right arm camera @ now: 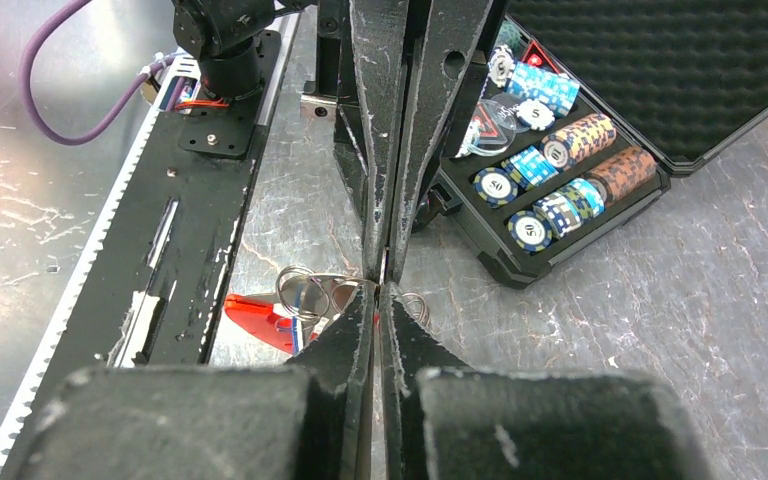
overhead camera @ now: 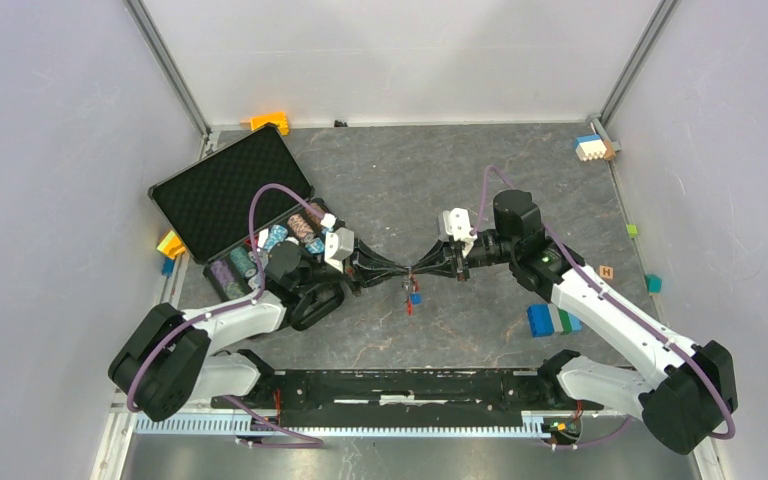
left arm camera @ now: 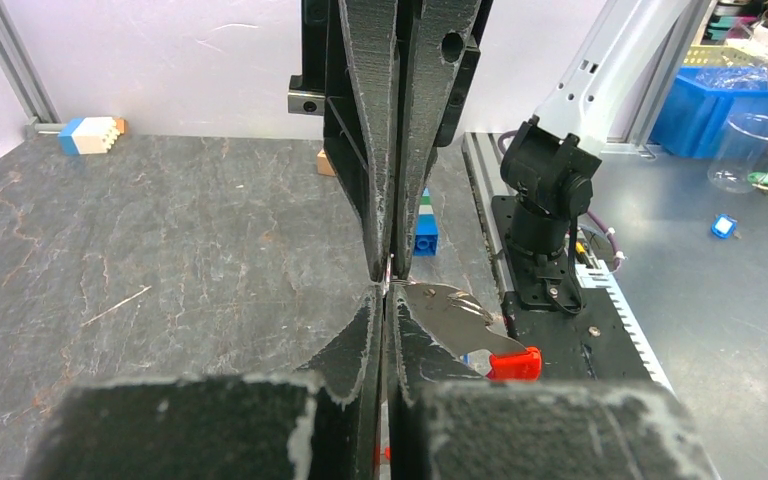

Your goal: Put the keys on the keyring

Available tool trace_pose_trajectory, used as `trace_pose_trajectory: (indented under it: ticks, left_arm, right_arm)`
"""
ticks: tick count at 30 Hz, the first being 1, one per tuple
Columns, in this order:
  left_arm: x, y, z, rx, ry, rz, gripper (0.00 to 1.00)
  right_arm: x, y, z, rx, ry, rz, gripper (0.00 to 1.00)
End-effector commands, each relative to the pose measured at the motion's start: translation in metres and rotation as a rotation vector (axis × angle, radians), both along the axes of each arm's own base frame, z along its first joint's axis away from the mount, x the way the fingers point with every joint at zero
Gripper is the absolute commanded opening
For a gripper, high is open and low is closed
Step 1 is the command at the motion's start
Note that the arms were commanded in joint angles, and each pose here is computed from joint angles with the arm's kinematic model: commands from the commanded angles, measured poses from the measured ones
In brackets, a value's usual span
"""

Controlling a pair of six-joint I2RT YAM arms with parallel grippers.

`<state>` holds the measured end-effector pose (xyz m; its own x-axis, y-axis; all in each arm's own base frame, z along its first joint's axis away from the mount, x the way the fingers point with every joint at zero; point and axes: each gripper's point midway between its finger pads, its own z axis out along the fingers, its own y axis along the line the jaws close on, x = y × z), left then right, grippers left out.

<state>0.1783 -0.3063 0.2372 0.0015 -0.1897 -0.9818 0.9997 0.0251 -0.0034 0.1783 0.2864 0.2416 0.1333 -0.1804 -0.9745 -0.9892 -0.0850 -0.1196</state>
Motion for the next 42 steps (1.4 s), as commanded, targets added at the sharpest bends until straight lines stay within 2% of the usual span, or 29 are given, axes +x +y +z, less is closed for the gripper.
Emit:
trace_pose_trajectory:
  ticks: [1,6,23,26,37,42]
  left_arm:
    - [-0.001,0.002,0.016,-0.051,-0.046,0.000,0.02]
    - [-0.001,0.001,0.011,-0.037,-0.064,-0.005,0.02]
    - [0.005,-0.003,-0.018,0.132,-0.168,-0.021,0.02]
    - [0.006,-0.004,-0.020,0.159,-0.165,-0.026,0.09]
    - [0.010,-0.003,-0.025,0.289,-0.195,-0.057,0.44]
    - [0.013,-0.001,-0.021,0.365,-0.224,-0.061,0.53]
  right_arm:
    - [0.001,0.001,0.002,0.014,-0.008,0.000,0.01]
    - [0.006,-0.001,0.003,0.001,-0.028,-0.023,0.00]
    - [0.011,-0.007,-0.009,-0.134,-0.053,-0.072,0.00]
    - [0.010,-0.006,-0.010,-0.153,-0.064,-0.079,0.00]
    - [0.012,-0.006,-0.017,-0.208,-0.086,-0.106,0.00]
    - [0.014,-0.002,-0.017,-0.242,-0.098,-0.120,0.00]
